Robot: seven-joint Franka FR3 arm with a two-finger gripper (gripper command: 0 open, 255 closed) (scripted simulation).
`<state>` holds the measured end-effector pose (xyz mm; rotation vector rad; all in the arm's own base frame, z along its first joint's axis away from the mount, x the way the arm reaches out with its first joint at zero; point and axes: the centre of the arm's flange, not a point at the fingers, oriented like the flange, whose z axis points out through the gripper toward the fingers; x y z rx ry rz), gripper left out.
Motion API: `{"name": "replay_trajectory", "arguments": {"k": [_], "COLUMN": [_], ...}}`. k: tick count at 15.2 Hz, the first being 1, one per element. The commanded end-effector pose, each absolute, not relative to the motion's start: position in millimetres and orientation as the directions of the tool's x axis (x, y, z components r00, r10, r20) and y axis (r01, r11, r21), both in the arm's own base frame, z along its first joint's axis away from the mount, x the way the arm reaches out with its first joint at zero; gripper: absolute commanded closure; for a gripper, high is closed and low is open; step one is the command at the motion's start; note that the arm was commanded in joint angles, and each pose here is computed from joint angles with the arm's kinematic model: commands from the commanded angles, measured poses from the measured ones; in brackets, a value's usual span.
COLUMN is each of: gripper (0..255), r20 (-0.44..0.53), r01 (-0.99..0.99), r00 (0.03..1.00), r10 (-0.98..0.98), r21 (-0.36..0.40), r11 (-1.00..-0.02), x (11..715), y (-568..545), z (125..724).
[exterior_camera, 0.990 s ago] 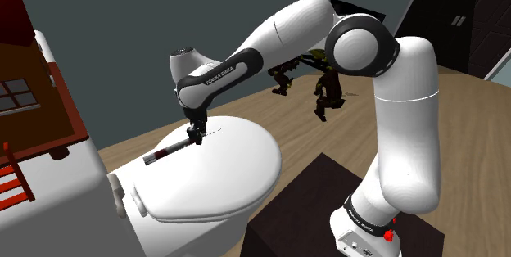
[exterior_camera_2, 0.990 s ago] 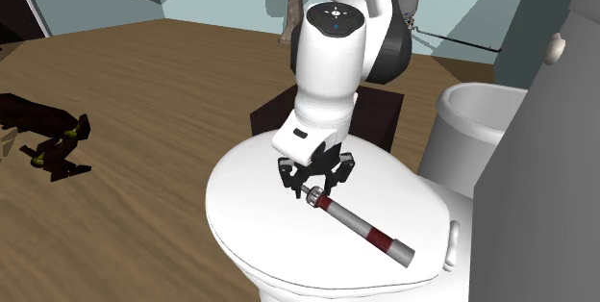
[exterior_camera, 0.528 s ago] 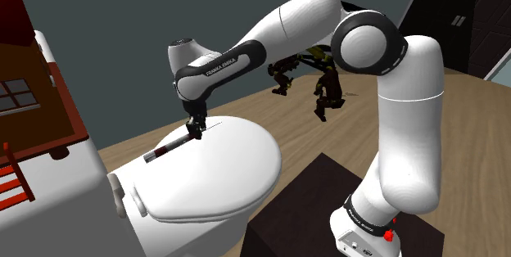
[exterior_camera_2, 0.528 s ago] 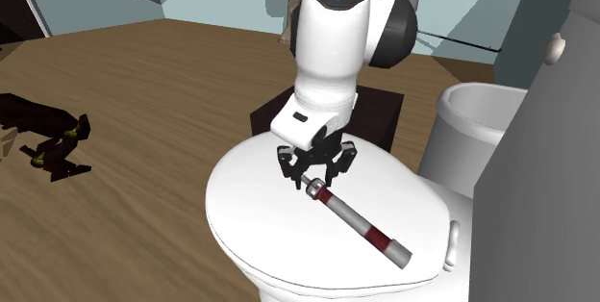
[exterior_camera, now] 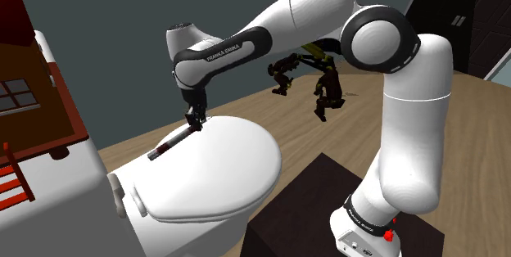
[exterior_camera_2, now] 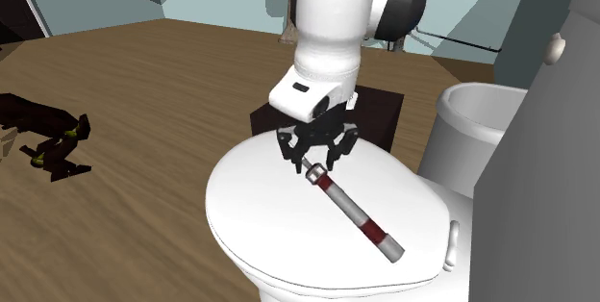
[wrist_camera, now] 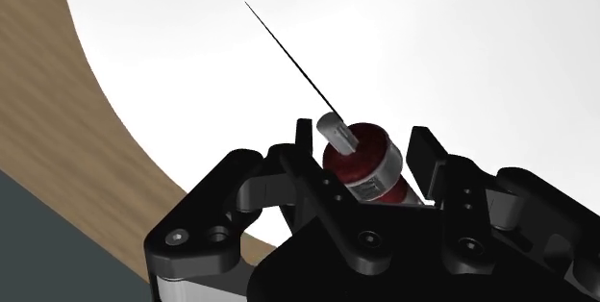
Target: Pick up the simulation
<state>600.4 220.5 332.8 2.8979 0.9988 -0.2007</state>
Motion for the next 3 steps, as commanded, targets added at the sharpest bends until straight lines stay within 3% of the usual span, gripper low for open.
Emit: {"name": "replay_trajectory", "arguments": {"k": [1, 3], "gripper": [255, 255], "r20": [-0.146, -0.146], "r01": [0.617, 0.617], "r00": [0.78, 0.78], "r10": [0.608, 0.608], "r21": [0.023, 0.023], "r11": [-0.786, -0.786], "x": [600.0, 600.0], "y": [220.0, 220.0], "z": [342.9, 343.7]}}
